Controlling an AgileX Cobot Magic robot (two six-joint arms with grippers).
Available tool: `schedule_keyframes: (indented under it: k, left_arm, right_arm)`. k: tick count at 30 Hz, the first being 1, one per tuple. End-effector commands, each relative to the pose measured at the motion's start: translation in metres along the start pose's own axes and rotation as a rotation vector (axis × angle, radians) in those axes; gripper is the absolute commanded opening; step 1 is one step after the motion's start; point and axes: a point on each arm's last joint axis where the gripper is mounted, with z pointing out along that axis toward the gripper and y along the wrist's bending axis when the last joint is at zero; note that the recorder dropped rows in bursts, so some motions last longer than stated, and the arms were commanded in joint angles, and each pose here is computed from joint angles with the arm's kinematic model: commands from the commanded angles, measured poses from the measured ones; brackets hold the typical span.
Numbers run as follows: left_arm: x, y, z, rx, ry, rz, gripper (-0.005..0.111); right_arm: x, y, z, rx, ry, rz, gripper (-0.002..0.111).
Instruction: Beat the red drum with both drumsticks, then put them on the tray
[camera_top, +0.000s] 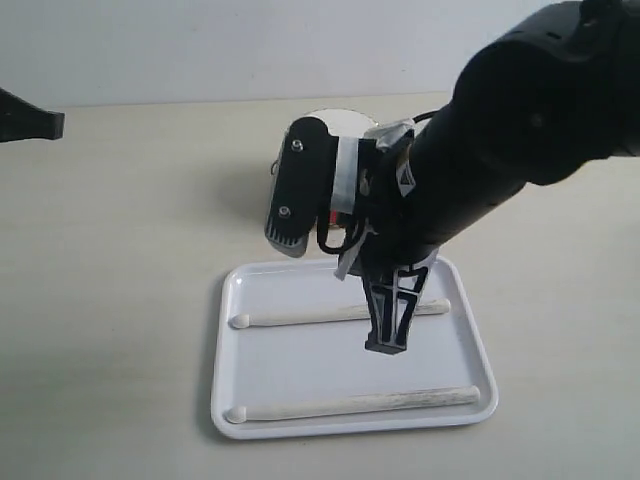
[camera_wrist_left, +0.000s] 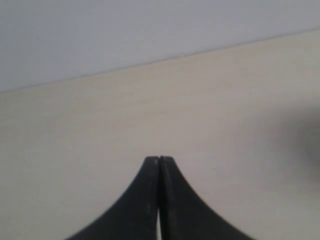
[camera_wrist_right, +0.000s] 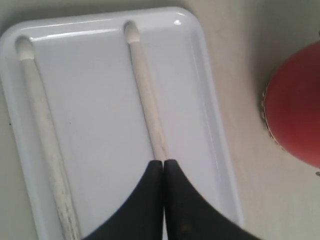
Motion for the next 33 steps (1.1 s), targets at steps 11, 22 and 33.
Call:
schedule_keyframes:
  k: [11,22,33]
  left_arm:
    - [0.007,-0.053,-0.019,0.191,-0.105,0.097,0.0]
    - [0.021,-0.059,-0.043,0.391,-0.196,-0.02,0.0]
    - [0.037,-0.08,-0.077,0.799,-0.371,-0.103,0.0]
  right_arm:
    - [0.026,-0.043,-0.043,0.122,-0.407,0.298,0.0]
    - [0.057,-0.053,-0.076,0.092,-0.891,0.488,0.0]
    - [0.072,-0.052,-0.063,0.147,-0.796,0.554,0.0]
